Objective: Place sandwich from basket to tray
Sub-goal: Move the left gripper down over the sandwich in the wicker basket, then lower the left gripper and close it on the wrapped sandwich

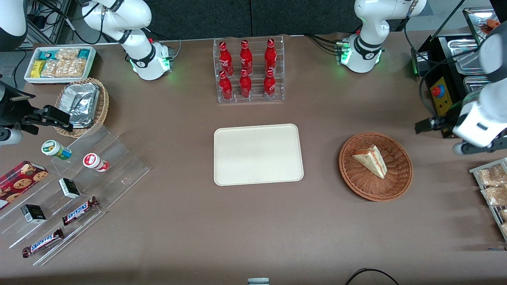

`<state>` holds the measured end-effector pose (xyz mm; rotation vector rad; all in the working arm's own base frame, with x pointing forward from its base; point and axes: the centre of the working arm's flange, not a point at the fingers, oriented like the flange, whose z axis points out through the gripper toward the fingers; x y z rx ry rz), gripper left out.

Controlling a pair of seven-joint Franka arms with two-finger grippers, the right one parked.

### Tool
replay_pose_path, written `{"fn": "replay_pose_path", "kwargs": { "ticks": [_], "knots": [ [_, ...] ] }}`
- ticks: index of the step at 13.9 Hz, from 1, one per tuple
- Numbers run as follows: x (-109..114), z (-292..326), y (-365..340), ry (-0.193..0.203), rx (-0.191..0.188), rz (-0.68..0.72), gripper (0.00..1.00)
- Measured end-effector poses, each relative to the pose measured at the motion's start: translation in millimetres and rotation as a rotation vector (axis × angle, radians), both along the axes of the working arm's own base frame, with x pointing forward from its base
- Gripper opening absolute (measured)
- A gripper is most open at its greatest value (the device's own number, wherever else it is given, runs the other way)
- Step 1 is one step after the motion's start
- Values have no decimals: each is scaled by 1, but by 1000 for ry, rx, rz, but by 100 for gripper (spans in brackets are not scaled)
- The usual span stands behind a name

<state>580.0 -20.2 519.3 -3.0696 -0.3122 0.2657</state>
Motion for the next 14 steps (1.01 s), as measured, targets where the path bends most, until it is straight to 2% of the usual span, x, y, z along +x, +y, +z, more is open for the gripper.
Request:
{"fn": "replay_pose_path", "kwargs": {
  "ticks": [5, 10, 11, 14],
  "knots": [
    [-1, -97, -20, -99, 30, 258, 100],
    [-22, -184, -35, -217, 10, 409, 100],
    [-27, -199, -37, -229, 5, 418, 100],
    [-35, -227, -48, -222, 4, 413, 100]
  ]
}}
